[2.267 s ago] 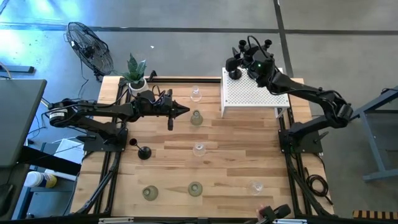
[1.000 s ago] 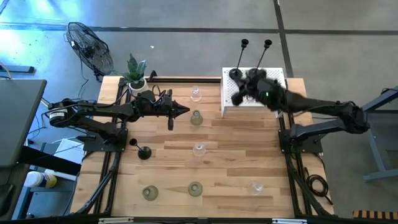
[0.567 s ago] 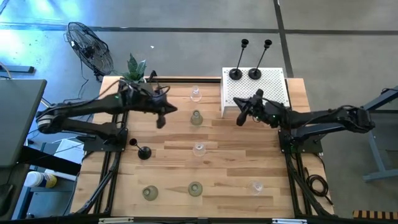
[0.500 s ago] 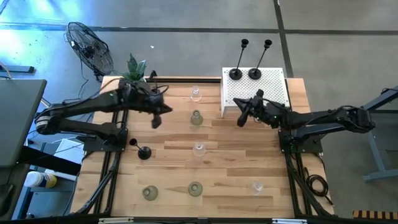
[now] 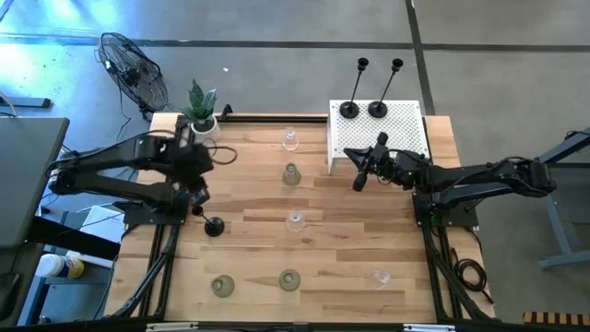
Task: Pick & Place candle stick holders
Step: Put the black candle holder on the shelf aligned with the other black candle holder
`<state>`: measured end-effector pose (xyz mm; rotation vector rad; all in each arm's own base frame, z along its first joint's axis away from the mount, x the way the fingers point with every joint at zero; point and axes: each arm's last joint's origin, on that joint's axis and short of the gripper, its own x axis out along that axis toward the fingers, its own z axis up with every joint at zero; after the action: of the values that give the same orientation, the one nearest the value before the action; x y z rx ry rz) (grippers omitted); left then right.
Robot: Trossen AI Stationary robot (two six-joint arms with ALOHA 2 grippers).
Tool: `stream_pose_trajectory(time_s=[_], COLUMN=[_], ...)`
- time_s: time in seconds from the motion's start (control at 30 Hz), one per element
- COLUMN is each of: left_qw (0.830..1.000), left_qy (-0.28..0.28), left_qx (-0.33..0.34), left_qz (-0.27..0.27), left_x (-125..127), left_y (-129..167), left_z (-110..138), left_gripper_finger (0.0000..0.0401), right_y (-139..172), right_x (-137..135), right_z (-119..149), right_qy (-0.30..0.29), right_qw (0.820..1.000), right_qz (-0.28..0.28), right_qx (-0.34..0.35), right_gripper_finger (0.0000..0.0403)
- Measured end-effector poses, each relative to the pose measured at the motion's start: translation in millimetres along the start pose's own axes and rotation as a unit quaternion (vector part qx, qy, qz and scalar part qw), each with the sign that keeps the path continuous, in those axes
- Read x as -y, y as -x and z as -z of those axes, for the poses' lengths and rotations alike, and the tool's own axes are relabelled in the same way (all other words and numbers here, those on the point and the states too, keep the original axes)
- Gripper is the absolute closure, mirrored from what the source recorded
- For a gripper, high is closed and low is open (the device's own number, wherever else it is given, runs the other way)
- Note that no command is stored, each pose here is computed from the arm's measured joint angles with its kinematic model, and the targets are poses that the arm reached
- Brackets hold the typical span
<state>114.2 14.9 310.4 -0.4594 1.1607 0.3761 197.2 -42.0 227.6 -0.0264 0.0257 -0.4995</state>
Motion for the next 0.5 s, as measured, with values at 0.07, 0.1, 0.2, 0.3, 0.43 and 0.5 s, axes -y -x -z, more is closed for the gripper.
stream_pose_trajectory(time_s=[0.07,0.1,0.2,0.3,0.43,0.5], left_qw=[1.0,1.0,0.999,0.999,0.998,0.996], left_qy=[0.015,0.021,0.038,0.037,0.003,-0.014], left_qx=[-0.006,-0.006,0.002,0.004,-0.023,-0.04], left_qz=[0.0,0.001,0.013,0.029,0.064,0.077], left_x=[-2,-3,-7,-11,-13,-14], left_y=[0,-1,-2,-6,-15,-20], left_z=[13,19,35,49,64,71], left_gripper_finger=[0.0398,0.0398,0.0398,0.0398,0.0398,0.0398], right_y=[0,0,0,0,0,0], right_x=[0,0,0,0,0,0], right_z=[0,0,0,0,0,0], right_qy=[0.001,0.003,0.005,0.005,0.005,0.005], right_qw=[1.0,1.0,1.0,1.0,1.0,1.0], right_qz=[-0.004,-0.006,-0.006,-0.006,-0.006,-0.006], right_qx=[0.001,0.001,0.001,0.001,0.001,0.001], right_gripper_finger=[0.0401,0.0401,0.0402,0.0401,0.0402,0.0401])
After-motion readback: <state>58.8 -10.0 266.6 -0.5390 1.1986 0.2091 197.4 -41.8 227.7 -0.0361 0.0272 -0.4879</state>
